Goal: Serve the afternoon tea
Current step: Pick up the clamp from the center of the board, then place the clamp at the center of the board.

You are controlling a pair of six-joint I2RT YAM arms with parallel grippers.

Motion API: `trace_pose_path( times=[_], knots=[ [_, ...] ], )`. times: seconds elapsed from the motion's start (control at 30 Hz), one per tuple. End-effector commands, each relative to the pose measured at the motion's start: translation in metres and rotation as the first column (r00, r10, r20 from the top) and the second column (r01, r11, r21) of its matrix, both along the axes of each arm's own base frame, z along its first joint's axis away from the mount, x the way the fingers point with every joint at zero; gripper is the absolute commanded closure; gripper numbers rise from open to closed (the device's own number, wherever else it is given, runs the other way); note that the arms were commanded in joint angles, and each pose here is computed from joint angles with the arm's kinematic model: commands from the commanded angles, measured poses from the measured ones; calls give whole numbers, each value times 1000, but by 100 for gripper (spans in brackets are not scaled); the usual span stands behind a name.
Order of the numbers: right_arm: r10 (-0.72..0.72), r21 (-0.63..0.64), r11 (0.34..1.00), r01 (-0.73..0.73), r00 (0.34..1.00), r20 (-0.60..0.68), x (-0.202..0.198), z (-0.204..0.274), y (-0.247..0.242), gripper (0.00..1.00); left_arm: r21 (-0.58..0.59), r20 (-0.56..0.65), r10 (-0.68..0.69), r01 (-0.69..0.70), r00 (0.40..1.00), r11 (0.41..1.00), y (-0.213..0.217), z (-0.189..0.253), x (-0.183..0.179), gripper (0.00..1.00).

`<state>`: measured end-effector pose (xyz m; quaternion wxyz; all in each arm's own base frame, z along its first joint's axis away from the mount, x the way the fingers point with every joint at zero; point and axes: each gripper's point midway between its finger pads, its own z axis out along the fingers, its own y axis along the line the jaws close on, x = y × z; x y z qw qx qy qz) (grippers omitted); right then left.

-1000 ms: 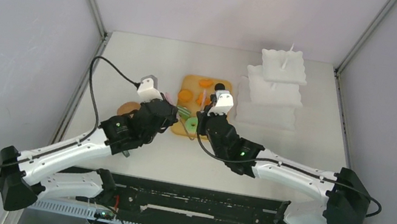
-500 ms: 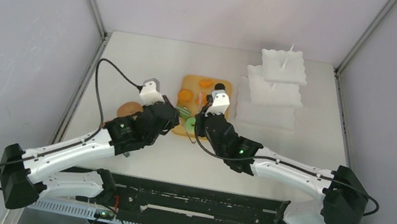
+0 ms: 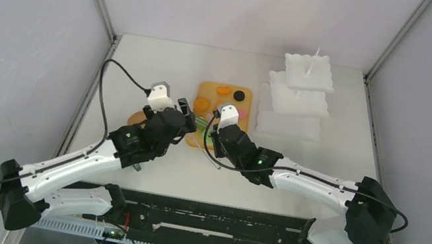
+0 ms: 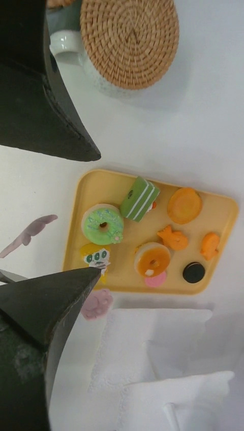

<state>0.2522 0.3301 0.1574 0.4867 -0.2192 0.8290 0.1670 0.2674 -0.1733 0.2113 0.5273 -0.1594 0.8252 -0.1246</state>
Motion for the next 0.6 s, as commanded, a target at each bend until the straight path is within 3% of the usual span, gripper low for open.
trace_pose_path(
  times=[0.0, 0.27, 0.57],
  knots=[
    [87, -19, 996, -87, 996, -24, -5, 9, 4, 100, -27, 124, 84, -81, 989, 996, 25, 53, 3, 17],
    [76, -135, 986, -93, 989, -127, -13, -18, -28, 100, 1, 166, 134, -136, 977, 991, 46, 66, -1, 13],
    [31, -183, 980, -75, 972, -231, -16, -51, -62, 100, -30, 191, 116, -112, 975, 993, 47, 67, -4, 13]
  ],
)
